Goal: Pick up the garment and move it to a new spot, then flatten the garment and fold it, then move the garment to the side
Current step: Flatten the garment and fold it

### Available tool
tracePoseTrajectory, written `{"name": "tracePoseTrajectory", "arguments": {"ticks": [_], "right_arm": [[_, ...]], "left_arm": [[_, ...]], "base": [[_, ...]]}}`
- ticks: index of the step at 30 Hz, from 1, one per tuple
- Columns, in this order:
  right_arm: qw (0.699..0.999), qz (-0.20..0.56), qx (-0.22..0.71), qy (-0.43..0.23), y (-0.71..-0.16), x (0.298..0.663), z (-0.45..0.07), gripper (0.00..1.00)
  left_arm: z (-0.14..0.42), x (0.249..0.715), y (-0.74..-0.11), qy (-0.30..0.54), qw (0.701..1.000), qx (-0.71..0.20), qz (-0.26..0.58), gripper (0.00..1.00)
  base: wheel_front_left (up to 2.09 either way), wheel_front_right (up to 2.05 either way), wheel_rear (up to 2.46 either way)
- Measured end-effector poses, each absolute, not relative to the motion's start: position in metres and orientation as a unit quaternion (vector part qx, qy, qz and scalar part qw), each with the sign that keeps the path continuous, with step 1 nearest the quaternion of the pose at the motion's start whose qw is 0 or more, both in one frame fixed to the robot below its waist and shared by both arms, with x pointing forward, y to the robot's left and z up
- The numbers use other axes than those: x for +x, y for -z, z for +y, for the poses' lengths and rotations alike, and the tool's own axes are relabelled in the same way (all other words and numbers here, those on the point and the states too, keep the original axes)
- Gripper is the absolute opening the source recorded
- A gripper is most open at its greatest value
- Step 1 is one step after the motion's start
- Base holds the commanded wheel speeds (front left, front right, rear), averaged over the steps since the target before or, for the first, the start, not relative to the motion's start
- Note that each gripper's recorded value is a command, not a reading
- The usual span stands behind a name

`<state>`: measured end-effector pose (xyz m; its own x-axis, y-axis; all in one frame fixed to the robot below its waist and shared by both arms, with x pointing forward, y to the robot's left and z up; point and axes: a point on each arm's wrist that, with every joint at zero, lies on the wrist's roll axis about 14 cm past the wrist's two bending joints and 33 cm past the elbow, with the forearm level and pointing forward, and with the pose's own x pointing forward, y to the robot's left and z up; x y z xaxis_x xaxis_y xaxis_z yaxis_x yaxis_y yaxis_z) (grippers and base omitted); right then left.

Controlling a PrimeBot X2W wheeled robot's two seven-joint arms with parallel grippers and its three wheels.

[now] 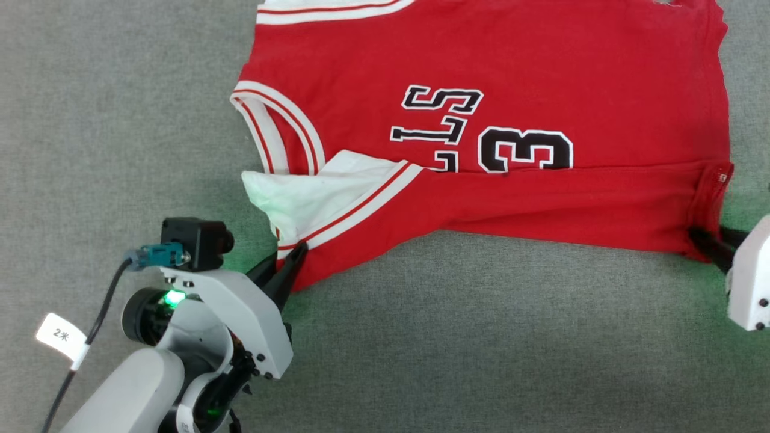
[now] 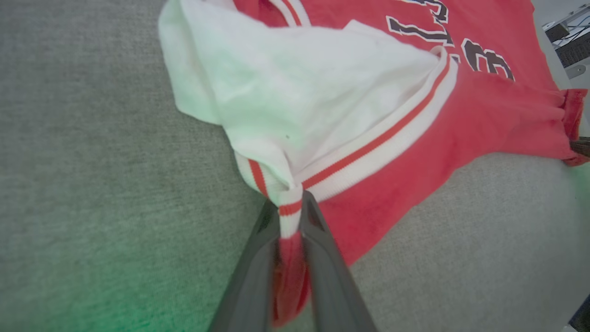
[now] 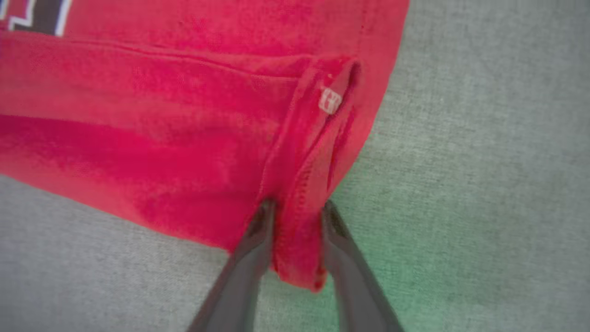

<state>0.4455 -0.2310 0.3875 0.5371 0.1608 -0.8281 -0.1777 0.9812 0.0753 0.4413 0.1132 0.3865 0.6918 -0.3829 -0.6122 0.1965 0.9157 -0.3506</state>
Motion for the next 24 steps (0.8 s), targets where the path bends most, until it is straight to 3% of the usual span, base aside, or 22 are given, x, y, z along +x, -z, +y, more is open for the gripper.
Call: {"name": "tracePoseTrajectory", "arguments": {"ticks": [7,24], "right_arm": [[0.885,0.456,0.001,-0.094,-0.398,0.441,-0.229,0.00],[0.874,0.478,0.013,-0.089,-0.404,0.393,-0.247,0.00]], "left_arm": [[0.120,0.434,-0.394,0.147,0.914,-0.143,0.350,0.00],[0.123,0.371,-0.417,0.140,0.904,-0.166,0.369,0.00]], "base": [[0.00,0.00,0.00],[0.00,0.00,0.00]]}}
